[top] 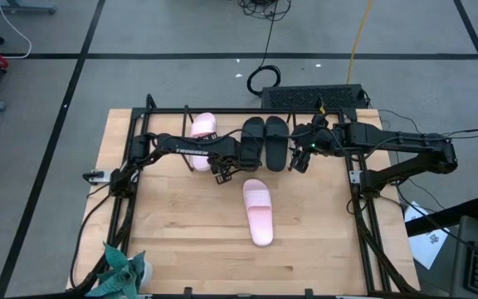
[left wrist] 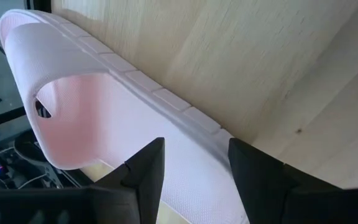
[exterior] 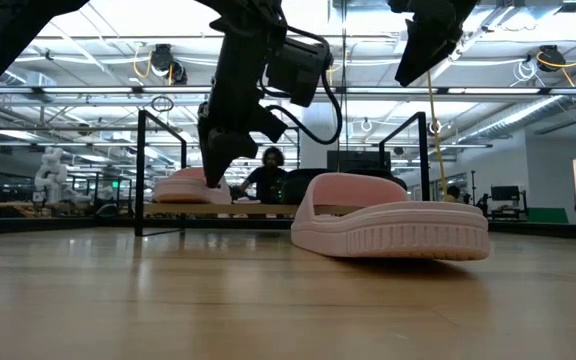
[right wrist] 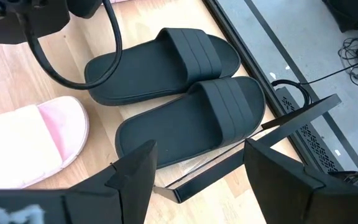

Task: Pick and place slides into the shelf
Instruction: Put the left pink slide on the shelf

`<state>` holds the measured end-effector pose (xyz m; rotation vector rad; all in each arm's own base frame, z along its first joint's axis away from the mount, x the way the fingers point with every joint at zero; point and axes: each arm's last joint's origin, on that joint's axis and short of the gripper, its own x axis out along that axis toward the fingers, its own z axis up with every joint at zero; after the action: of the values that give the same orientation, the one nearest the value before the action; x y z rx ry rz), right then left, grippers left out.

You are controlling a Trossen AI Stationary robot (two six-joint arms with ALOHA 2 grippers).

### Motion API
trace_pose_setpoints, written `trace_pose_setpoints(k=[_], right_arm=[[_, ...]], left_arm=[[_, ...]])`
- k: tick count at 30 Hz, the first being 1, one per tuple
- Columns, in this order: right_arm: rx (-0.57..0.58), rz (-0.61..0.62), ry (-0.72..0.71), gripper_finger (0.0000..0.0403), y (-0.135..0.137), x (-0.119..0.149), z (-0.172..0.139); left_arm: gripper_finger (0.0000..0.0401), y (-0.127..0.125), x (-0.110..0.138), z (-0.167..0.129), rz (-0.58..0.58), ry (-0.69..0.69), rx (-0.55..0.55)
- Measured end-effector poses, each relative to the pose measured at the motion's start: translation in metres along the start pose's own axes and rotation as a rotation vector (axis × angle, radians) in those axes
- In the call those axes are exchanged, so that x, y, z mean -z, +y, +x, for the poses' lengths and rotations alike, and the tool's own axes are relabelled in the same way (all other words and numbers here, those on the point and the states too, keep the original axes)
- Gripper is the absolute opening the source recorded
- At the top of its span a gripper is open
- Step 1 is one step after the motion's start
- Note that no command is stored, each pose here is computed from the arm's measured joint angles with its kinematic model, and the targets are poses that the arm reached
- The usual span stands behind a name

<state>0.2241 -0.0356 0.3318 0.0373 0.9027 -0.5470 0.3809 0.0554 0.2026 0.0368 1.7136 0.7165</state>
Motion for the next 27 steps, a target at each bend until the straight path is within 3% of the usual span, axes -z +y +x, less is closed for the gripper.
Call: trace_pose_setpoints(k=[19, 23, 27], right_arm=[[0.001, -0.011, 0.0, 0.0231, 0.0, 0.0, 0.0], [0.001, -0.011, -0.001, 0.0231, 0.0, 0.0, 0.0], [0.001, -0.024, -0.005, 0.0231, 0.0, 0.0, 0.0]], left_arm=[[0.0182, 0.003, 0.005, -0.001, -0.012, 0.046, -0.042], [0.0182, 0.005, 0.006, -0.014, -0.048, 0.035, -0.042], [0.0182, 0.004, 0.002, -0.049, -0.07, -0.095, -0.013]])
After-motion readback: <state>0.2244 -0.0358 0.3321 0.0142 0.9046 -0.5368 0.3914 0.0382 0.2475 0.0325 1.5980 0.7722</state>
